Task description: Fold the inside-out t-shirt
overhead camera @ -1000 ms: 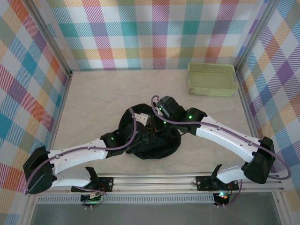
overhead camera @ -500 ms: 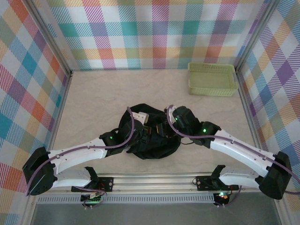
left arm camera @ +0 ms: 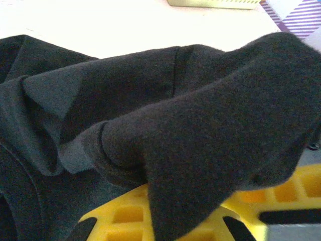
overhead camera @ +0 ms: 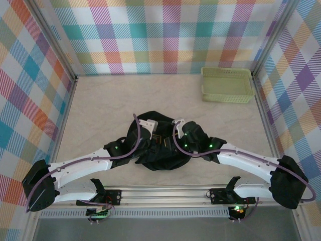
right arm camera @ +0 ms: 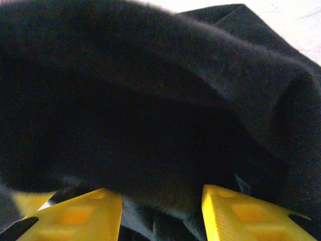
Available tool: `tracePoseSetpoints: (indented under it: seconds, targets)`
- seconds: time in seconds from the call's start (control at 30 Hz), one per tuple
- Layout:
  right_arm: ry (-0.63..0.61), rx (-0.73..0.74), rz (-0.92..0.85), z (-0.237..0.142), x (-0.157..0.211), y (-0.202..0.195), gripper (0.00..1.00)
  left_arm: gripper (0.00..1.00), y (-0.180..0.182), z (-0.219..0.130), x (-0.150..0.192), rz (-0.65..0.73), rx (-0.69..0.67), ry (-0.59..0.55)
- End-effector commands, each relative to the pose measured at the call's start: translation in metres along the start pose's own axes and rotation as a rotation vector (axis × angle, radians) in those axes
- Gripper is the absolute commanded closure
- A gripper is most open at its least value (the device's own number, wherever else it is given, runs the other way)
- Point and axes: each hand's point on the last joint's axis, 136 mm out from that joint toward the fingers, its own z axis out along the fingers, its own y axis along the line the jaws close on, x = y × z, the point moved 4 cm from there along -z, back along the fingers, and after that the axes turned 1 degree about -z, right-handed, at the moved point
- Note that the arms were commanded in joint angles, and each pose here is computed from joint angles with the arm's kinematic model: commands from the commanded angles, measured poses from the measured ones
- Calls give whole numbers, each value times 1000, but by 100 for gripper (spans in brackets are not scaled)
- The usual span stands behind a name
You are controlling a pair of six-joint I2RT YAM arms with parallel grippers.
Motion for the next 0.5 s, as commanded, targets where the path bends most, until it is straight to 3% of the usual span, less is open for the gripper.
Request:
tracePoseSetpoints:
  seconds: [0.0,0.17,0.4,0.47]
  targets:
    - [-58,18,-29,7,-17,0,50,100,2,-5,-4,-20,10,-24]
    - [-40,58,-30,15,-14,-6,46,100,1,-5,-6,-16,9,-27]
    - [5,-11,-10,0,-15,8,92,100,8,0,-3,0,-44,-9]
    - [12,-3,-1,-17,-18,12,100,100,10,2,-2,13,-71,6]
